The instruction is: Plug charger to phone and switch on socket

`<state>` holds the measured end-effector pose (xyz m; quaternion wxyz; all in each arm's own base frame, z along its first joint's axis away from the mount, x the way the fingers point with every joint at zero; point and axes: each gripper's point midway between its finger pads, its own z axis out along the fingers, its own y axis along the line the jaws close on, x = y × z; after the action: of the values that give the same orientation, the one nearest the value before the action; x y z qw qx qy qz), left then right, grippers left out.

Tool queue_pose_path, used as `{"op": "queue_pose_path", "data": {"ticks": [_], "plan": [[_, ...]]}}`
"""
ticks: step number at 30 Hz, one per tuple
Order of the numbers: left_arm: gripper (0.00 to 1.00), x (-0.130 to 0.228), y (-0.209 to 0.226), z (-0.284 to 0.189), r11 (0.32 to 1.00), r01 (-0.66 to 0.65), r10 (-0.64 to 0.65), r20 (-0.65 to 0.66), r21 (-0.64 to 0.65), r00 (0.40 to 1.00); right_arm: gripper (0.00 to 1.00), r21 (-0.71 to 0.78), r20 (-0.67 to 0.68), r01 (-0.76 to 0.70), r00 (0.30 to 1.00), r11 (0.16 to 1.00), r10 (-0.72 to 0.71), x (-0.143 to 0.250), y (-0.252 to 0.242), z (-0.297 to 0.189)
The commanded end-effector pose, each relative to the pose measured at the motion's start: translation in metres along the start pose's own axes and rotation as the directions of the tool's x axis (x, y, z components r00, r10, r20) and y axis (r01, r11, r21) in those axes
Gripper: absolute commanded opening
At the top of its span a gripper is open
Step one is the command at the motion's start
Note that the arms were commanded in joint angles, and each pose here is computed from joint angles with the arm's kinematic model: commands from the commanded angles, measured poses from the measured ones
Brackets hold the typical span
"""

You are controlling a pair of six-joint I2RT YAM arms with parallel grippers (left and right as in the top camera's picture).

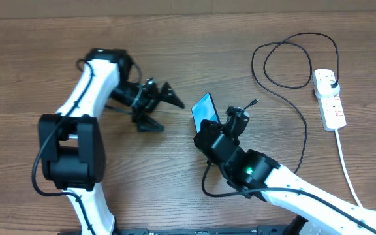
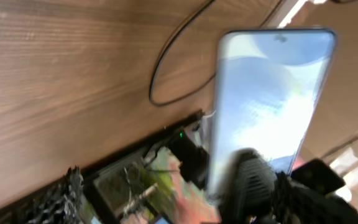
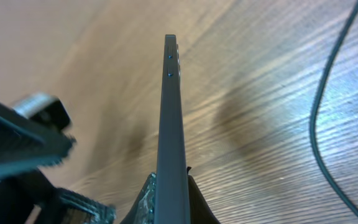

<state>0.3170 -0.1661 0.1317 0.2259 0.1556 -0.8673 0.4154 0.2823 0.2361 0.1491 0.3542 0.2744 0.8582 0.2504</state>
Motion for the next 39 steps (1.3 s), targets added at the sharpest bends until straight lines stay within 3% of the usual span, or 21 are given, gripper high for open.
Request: {"op": "queue_pose_path", "data": {"ticks": [1,6,12,18,23,28,32,35,39], "plan": [[1.00,0.003,0.005,-0.028,0.988,-0.149,0.148,0.021,0.045,0.989,0.04,-0.084,0.050,-0.040,0.998,0.996,0.044,-0.022,0.018,-0.023],[1.00,0.020,0.013,-0.066,0.965,-0.245,0.240,0.069,0.090,0.968,0.04,-0.094,0.120,-0.055,0.991,0.994,0.066,-0.044,0.015,-0.045],[1.00,0.046,0.004,-0.114,0.920,-0.389,0.363,0.257,0.054,0.895,0.04,-0.076,0.171,-0.074,0.982,0.994,0.086,-0.062,0.001,-0.067],[1.00,0.097,-0.003,-0.151,0.867,-0.487,0.483,0.427,-0.107,0.765,0.04,0.013,0.190,-0.239,0.954,0.971,0.232,-0.074,-0.039,-0.083],[0.99,0.148,-0.007,-0.165,0.811,-0.539,0.562,0.558,-0.228,0.610,0.04,0.053,0.199,-0.247,0.952,0.968,0.232,-0.078,-0.056,-0.092],[1.00,0.162,0.006,-0.164,0.808,-0.510,0.558,0.661,-0.295,0.502,0.04,0.029,0.200,-0.258,0.948,0.966,0.248,-0.080,-0.051,-0.094],[1.00,0.140,0.026,-0.151,0.882,-0.429,0.424,0.730,-0.196,0.536,0.04,0.000,0.193,-0.304,0.935,0.953,0.299,-0.079,-0.046,-0.089],[0.99,0.113,0.045,-0.134,0.945,-0.327,0.227,0.741,-0.011,0.632,0.04,-0.017,0.185,-0.364,0.914,0.931,0.360,-0.077,-0.042,-0.085],[1.00,0.090,0.048,-0.108,0.915,-0.293,0.045,0.653,0.277,0.756,0.04,-0.056,0.126,-0.409,0.902,0.911,0.413,-0.069,-0.026,-0.075]]}}
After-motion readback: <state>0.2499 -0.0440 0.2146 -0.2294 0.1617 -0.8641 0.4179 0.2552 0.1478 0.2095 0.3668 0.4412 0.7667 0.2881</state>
